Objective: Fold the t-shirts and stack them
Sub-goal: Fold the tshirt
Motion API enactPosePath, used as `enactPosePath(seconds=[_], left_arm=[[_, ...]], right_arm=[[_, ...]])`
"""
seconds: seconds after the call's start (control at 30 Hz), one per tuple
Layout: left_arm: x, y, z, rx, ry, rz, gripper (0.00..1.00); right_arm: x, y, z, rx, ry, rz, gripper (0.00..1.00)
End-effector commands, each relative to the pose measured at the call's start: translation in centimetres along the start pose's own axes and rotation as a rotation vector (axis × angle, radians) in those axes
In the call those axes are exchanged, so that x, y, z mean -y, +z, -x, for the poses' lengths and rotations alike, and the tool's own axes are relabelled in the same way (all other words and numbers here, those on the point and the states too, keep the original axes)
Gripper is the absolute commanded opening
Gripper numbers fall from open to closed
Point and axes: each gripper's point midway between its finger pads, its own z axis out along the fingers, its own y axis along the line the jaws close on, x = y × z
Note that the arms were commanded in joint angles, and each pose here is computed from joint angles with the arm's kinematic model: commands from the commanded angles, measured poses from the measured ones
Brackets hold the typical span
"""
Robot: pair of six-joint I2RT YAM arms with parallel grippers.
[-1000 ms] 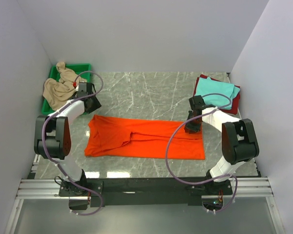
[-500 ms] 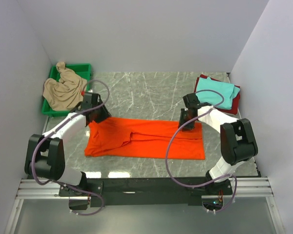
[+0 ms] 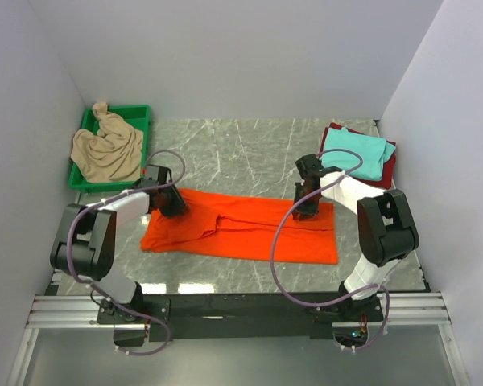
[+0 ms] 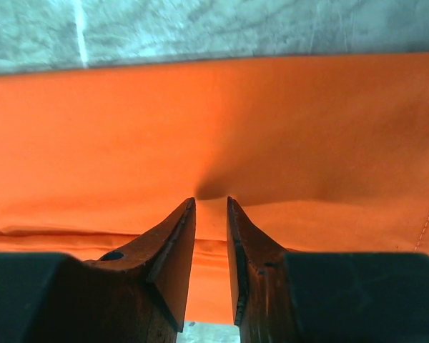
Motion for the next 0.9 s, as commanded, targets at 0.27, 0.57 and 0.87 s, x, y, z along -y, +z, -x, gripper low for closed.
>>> enactPosePath(seconds=[0.27,0.57,0.87], left_arm=[[2.4,5.7,4.9,0.035,0.078,0.043,0.38],[7.0,8.6,10.8,0.094,0.158,0.017,0.39],[10.8,7.6,14.4,0.155,0.210,-0.021,0.39]], right_arm=[[0.8,0.2,-2.9,-0.066,0.007,-0.036,0.31],[-0.5,0.1,-5.4,-0.098,-0.018,-0.023,0.31],[-3.1,-0.6,-6.6,-0.087,-0.065,-0.001,0.31]])
